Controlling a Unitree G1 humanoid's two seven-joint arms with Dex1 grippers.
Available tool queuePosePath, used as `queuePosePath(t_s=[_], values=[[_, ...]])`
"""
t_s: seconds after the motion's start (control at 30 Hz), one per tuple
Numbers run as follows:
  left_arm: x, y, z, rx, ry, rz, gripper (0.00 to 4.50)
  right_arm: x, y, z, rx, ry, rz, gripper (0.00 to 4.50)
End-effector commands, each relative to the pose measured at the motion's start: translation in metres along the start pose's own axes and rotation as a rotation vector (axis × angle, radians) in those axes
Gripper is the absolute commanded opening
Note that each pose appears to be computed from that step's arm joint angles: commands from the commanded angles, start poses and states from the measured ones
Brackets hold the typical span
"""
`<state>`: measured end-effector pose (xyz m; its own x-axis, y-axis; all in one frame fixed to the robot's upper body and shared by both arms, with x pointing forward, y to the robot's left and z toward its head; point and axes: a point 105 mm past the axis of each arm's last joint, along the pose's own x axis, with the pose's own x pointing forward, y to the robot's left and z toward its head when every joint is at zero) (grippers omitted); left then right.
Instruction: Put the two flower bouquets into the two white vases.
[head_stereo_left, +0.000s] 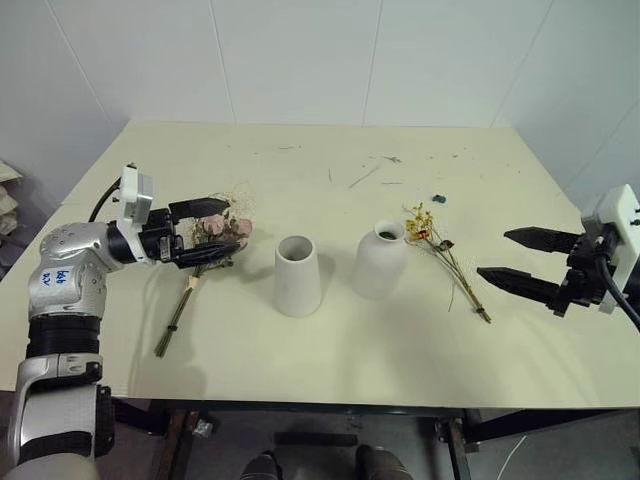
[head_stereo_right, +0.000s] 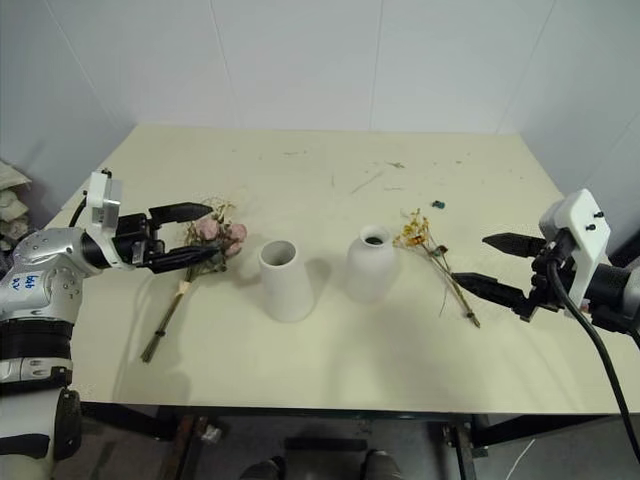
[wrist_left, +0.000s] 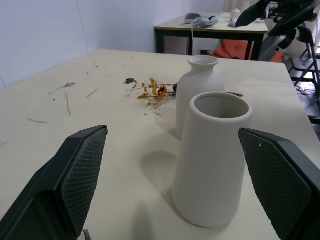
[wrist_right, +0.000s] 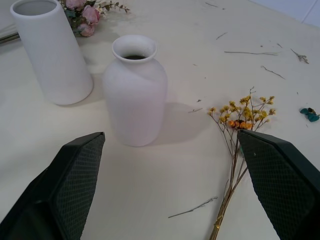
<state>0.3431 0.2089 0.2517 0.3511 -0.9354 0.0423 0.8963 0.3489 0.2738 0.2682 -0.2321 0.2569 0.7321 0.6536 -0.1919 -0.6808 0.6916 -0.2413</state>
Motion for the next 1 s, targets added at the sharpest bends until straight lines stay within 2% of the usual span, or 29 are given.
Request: queuePosePath(t_s=[0.03,0.33,0.5,0.67,0.8,1.0], values=[[0.002,0.001,0.011,0.048,-0.010,-0.018,4.50,-0.004,0.005,0.015,-0.040,-0.053,-0.001,4.48],[0.004,-0.001,0.011,0.043,0.003,-0.005,4.50,0.006,0.010,0.019,-0.027,-0.095,0.048,4.48],[-0.012,-0.001,0.017,0.056,0.079,0.081,4.50,0.018,0.011,0.024,-0.034,-0.096,0.112,4.48],[-0.029,-0.007,0.016,-0.039,0.226,0.282,4.50,0.029,0.000,0.024,-0.037,-0.094,0.159,4.48],[-0.042,-0.014,0.001,-0.138,0.432,0.431,4.50,0.032,-0.001,0.022,-0.036,-0.079,0.203,4.48],[-0.055,-0.024,-0.005,-0.224,0.574,0.543,4.50,0.031,0.005,0.016,-0.023,-0.069,0.296,4.48]])
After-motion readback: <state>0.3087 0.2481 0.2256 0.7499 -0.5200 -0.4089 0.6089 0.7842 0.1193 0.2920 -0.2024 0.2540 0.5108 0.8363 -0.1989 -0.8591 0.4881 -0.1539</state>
